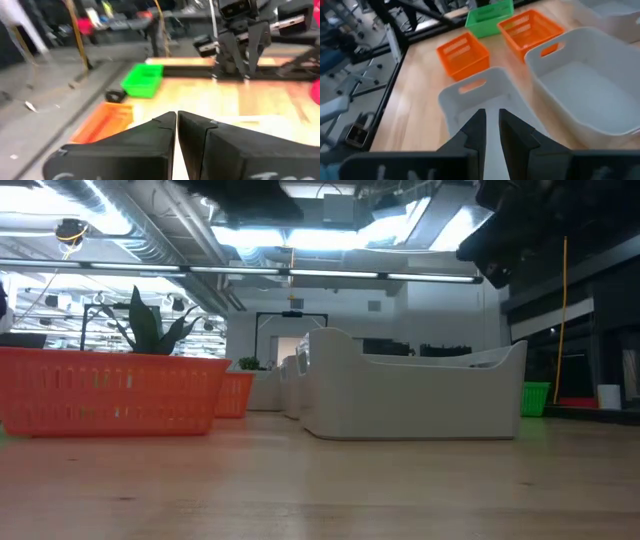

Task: Stack baskets by color
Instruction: Stack the middle gray bin on the top gray bin

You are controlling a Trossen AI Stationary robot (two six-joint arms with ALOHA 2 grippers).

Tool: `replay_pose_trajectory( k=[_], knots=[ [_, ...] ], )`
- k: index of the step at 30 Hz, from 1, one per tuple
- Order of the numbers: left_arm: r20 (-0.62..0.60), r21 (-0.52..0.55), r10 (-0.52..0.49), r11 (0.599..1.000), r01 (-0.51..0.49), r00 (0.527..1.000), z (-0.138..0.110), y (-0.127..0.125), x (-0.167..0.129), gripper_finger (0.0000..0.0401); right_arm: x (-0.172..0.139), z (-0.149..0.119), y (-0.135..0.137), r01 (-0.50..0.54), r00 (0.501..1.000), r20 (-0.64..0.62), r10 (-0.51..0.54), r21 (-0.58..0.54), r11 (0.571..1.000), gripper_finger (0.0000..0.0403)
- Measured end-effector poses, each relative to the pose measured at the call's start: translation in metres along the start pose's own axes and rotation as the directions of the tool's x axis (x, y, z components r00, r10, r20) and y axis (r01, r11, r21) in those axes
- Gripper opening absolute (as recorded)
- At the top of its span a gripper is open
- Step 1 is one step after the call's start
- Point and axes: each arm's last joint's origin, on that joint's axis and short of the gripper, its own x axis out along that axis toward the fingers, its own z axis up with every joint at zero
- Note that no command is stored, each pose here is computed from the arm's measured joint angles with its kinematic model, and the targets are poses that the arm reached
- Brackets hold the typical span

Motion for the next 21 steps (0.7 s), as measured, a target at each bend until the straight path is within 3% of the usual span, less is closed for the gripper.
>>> replay_pose_trajectory(
  k=[5,9,14,21],
  knots=[
    [-0.130,0.025,-0.092,0.995,0.096,0.987,0.016,-0.007,0.031,0.0045,0.001,-0.004,0.005,-0.025,0.999,-0.021,0.024,-0.052,0.998,0.0053],
    [-0.232,-0.048,-0.103,0.994,0.094,0.967,0.022,-0.001,0.054,0.0088,0.001,-0.005,0.006,-0.034,0.999,-0.024,0.032,-0.096,0.995,0.0053],
    [-0.341,-0.170,-0.166,0.979,0.113,0.925,0.011,0.014,0.084,0.0120,0.001,-0.005,0.006,-0.035,0.999,-0.025,0.032,-0.115,0.993,0.0053],
    [-0.454,-0.133,-0.045,0.991,-0.018,0.890,-0.019,0.049,0.116,0.0122,0.001,-0.005,0.006,-0.033,0.999,-0.028,0.030,-0.118,0.992,0.0053]
  ],
)
